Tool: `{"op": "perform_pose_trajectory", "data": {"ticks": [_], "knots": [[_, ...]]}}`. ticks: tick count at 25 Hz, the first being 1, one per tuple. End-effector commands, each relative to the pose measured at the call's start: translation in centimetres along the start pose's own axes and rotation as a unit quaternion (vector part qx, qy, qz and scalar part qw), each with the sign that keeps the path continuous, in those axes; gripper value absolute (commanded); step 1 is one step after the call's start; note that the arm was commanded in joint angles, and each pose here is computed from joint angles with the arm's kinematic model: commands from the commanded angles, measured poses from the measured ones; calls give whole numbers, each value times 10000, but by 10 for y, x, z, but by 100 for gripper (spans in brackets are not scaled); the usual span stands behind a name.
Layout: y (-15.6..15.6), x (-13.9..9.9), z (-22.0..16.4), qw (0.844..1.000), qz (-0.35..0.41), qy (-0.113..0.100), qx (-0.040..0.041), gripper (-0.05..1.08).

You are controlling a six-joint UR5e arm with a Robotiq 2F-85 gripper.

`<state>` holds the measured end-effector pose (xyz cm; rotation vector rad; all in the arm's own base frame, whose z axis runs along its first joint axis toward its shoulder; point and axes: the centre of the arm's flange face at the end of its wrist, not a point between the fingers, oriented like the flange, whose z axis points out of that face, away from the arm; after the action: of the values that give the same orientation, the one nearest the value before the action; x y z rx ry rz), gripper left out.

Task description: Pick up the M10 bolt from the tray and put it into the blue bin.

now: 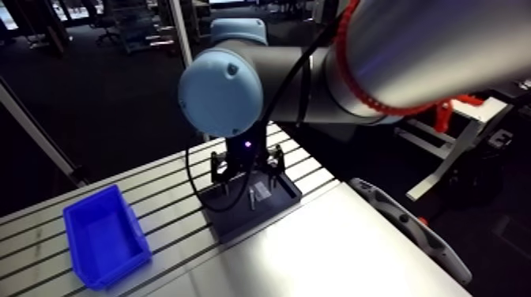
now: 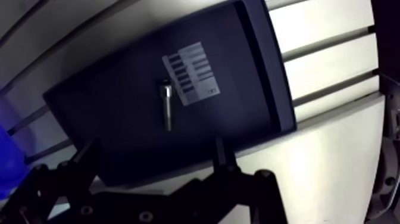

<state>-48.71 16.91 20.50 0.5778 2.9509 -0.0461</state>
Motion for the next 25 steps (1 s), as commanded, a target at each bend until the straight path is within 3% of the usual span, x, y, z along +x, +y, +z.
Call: {"op": "perform_pose_trajectory", "data": {"ticks": [1,5,9,16,18,25], "knots": [[2,0,8,9998,75,27,-179,2],[3,2,15,9998,83,42,-181,10],[1,-2,22,9999,80,-21,-146,26],[1,1,25,9999,66,-5,-142,40],[1,5,27,9998,54,101,-163,42],[-1,7,35,9999,14,57,-150,47]]}}
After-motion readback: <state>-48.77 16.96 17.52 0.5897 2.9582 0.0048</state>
